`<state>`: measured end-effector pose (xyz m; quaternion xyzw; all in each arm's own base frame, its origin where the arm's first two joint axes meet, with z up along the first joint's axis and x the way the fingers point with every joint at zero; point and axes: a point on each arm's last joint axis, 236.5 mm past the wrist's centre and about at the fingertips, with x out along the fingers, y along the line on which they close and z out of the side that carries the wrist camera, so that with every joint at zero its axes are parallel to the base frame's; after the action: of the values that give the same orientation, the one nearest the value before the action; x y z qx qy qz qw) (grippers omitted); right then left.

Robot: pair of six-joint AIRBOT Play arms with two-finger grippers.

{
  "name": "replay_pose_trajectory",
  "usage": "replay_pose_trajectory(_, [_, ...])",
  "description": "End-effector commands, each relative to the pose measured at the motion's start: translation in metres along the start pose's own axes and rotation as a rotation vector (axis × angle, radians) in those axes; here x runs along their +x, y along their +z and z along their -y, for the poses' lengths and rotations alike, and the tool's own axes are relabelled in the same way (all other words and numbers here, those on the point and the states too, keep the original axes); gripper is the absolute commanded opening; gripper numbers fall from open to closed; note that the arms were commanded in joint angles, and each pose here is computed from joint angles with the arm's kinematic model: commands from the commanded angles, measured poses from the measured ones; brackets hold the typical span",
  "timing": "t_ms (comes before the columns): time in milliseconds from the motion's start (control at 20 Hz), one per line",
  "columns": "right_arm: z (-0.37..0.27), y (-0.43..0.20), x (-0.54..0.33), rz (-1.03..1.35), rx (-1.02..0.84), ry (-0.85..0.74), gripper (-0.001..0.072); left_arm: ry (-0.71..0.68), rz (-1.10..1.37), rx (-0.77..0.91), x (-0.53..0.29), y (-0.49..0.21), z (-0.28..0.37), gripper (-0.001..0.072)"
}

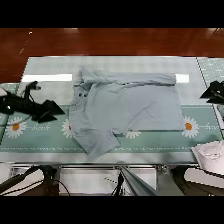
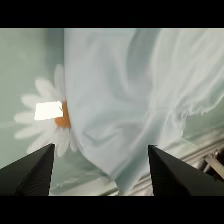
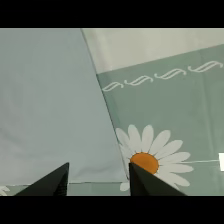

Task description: Fold the shirts.

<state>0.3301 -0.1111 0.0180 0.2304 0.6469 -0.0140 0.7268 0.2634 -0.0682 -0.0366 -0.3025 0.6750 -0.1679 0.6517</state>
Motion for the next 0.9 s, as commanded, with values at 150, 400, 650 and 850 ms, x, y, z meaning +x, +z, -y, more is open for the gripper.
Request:
replay_pose_trajectory(150, [-0.006,-0.026,0.025,0.032,0.005,0.074,0.0465,-0.084,-0.039,-0.076,0.055,-0.054,-0.012,0.0661])
replay_pose_trajectory(400, [-0.008,-0.025,0.021,0.047,0.001,0.071,0.0465,-0.068,-0.082,-0.085,0.082,-0.057,-0.012,0.0660])
replay_pose_trajectory(650, [-0.007,-0.026,0.013,0.067,-0.011,0.049,0.0465,-0.097,-0.039,-0.149,0.115,-0.038,-0.002,0.0028])
replay_pose_trajectory(850, [0.035,-0.051,0.018,-0.016,0.071,-0.082,0.0465,-0.119,-0.068,-0.099,0.112,-0.044,0.000,0.0032])
